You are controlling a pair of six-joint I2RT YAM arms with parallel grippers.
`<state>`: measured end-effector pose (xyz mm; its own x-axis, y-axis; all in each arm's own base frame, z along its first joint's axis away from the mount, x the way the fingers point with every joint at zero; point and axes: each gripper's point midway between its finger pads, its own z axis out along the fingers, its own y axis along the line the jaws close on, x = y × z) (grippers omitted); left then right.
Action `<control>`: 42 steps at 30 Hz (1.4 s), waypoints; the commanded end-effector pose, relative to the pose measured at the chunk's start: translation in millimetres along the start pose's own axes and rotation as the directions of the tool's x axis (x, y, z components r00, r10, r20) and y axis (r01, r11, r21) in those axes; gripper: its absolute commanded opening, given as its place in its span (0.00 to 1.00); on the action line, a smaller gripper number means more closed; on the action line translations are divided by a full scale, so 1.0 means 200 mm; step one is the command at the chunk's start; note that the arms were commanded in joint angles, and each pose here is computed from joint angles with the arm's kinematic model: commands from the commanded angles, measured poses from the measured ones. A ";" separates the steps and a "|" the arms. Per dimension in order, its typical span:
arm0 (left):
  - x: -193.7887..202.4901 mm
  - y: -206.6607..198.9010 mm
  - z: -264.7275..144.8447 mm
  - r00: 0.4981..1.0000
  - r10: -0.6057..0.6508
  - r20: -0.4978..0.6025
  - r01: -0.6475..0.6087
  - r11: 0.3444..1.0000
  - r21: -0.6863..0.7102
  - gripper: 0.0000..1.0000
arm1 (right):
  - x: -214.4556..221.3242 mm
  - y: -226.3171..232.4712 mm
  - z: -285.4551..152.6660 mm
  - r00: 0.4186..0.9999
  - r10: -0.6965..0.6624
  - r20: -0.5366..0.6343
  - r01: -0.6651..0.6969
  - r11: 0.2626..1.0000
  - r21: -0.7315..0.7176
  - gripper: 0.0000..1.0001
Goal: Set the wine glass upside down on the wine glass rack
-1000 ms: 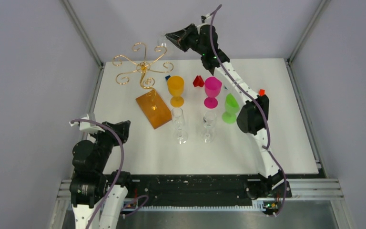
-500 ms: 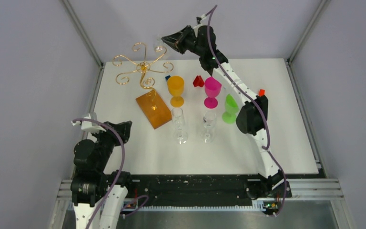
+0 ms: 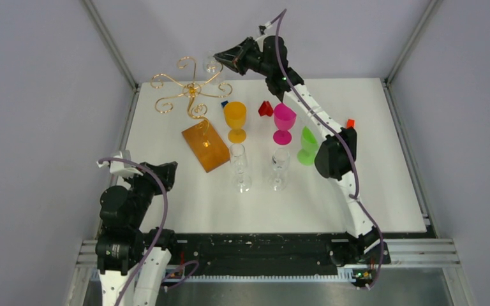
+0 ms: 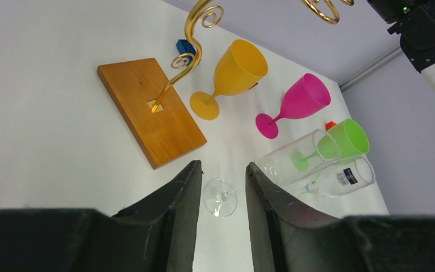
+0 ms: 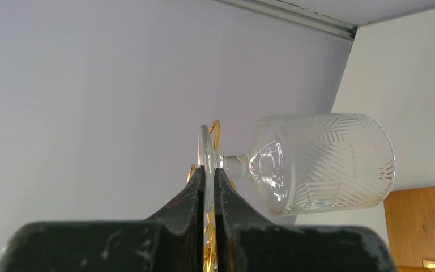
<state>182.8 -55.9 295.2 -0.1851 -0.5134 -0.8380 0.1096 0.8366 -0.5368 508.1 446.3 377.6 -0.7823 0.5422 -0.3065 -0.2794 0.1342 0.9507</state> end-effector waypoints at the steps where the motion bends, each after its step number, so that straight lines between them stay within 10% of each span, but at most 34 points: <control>1: -0.05 -0.04 0.00 0.999 0.002 0.043 -0.003 0.999 0.039 0.40 | 0.03 0.27 -0.02 0.999 -0.045 -0.014 0.042 0.988 -0.149 0.00; 42: -0.03 -0.04 0.02 0.999 -0.006 0.032 0.004 0.999 0.048 0.40 | 0.18 0.33 -0.16 0.972 -0.169 -0.166 0.152 0.982 -0.111 0.00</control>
<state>184.1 -57.3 292.5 -0.1914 -0.5161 -0.8349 0.1131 0.8334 -0.5410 492.7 444.9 377.0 -0.7872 0.4572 -0.4138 -0.3642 0.1968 0.9103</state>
